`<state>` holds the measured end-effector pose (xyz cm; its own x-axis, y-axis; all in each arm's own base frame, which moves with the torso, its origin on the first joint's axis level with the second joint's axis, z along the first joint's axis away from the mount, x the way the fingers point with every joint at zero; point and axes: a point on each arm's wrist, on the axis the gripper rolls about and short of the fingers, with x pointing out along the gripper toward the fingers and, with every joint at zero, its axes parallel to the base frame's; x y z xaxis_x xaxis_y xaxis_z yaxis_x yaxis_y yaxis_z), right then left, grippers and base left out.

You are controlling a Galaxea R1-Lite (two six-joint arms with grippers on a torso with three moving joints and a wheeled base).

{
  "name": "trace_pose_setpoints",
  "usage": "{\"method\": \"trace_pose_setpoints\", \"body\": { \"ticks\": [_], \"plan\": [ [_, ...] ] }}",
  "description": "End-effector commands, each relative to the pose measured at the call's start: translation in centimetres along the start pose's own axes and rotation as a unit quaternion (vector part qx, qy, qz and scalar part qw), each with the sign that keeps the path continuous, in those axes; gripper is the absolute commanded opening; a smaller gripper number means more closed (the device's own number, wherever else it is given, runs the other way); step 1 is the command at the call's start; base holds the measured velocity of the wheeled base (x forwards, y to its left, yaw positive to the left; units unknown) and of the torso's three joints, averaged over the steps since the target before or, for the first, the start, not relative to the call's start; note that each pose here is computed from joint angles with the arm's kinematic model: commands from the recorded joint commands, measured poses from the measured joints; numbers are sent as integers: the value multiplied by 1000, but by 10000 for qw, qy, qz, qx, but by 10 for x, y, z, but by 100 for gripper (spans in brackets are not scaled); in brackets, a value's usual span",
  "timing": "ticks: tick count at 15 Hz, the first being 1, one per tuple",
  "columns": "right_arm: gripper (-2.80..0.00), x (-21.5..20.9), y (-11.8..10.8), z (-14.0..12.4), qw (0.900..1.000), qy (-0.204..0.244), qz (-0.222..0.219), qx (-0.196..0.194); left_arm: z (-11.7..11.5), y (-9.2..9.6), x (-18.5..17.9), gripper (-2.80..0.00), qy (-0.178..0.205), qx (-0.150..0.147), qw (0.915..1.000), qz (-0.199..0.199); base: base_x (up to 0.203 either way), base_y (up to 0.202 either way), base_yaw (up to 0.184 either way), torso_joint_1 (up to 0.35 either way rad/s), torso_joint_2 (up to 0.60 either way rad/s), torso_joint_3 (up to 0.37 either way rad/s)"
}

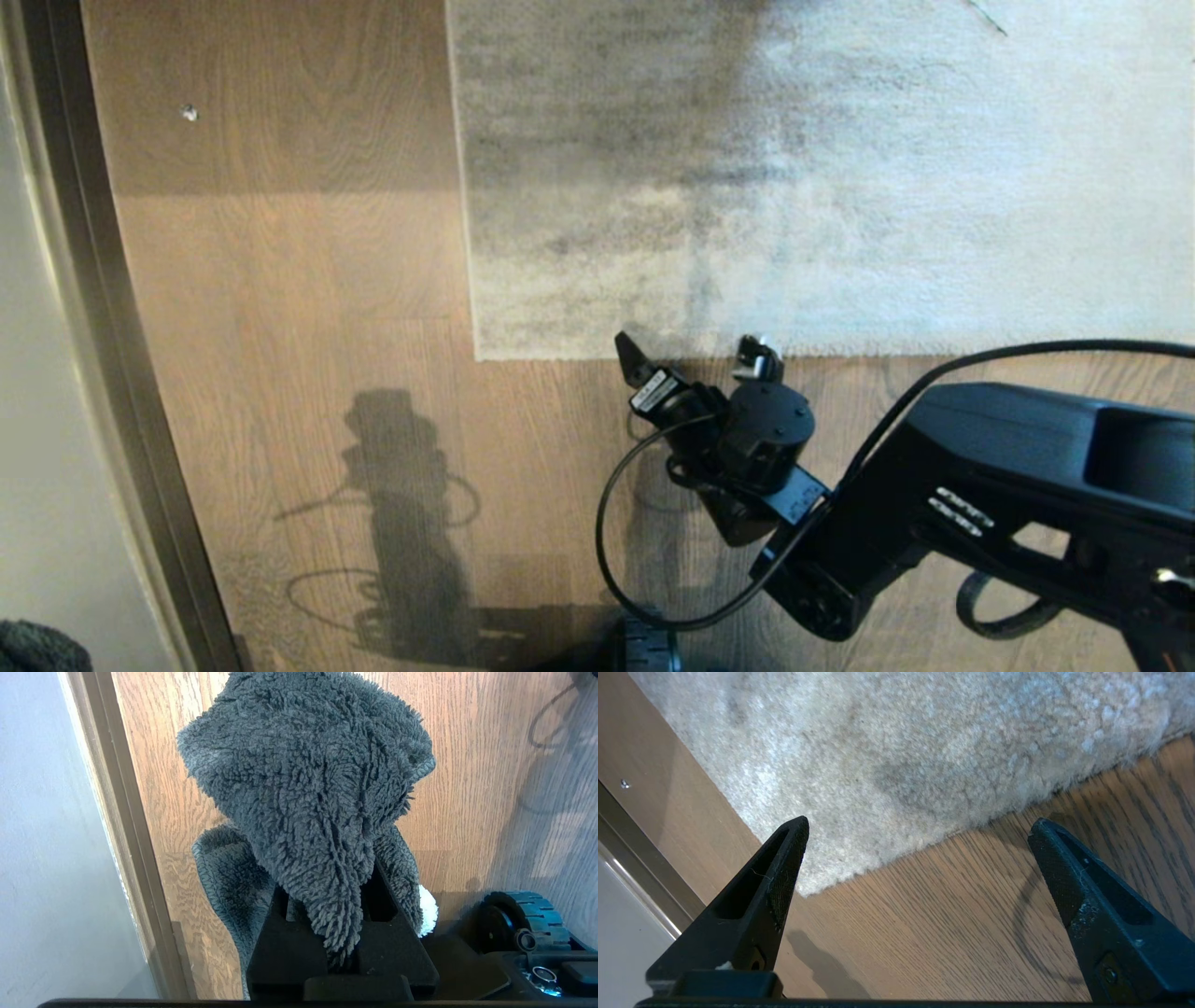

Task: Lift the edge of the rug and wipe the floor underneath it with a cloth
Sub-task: Lift up the carpet

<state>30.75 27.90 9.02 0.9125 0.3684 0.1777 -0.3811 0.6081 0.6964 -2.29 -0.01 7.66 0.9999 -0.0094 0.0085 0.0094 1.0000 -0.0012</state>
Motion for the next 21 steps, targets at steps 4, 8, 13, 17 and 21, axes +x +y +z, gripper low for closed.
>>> {"method": "trace_pose_setpoints", "body": {
  "ticks": [4, 8, 13, 17, 21],
  "plan": [
    [0, 3, -1, -1, 9998, -166, 96, 89, 0, 0, 0, -280, -3, -1, 10000, 1, 0, 0, 0, 0, 0, 0],
    [0, 11, -5, -2, 9996, -249, 101, 47, 0, 0, 0, -280, -3, -1, 10000, 1, 0, 0, 0, 0, 0, 0],
    [0, 25, -7, 14, 9982, -565, 162, 66, 0, 0, 0, -280, -2, -1, 10000, 1, 0, 0, 0, 0, 0, 0],
    [0, 30, -5, 24, 9971, -725, 223, 34, 0, 0, 0, -280, -3, -1, 10000, 1, 0, 0, 0, 0, 0, 0],
    [0, 31, 5, 34, 9957, -861, 346, 34, 0, 0, 0, -280, -3, -1, 10000, 1, 0, 0, 0, 0, 0, 0]
  ]
}}
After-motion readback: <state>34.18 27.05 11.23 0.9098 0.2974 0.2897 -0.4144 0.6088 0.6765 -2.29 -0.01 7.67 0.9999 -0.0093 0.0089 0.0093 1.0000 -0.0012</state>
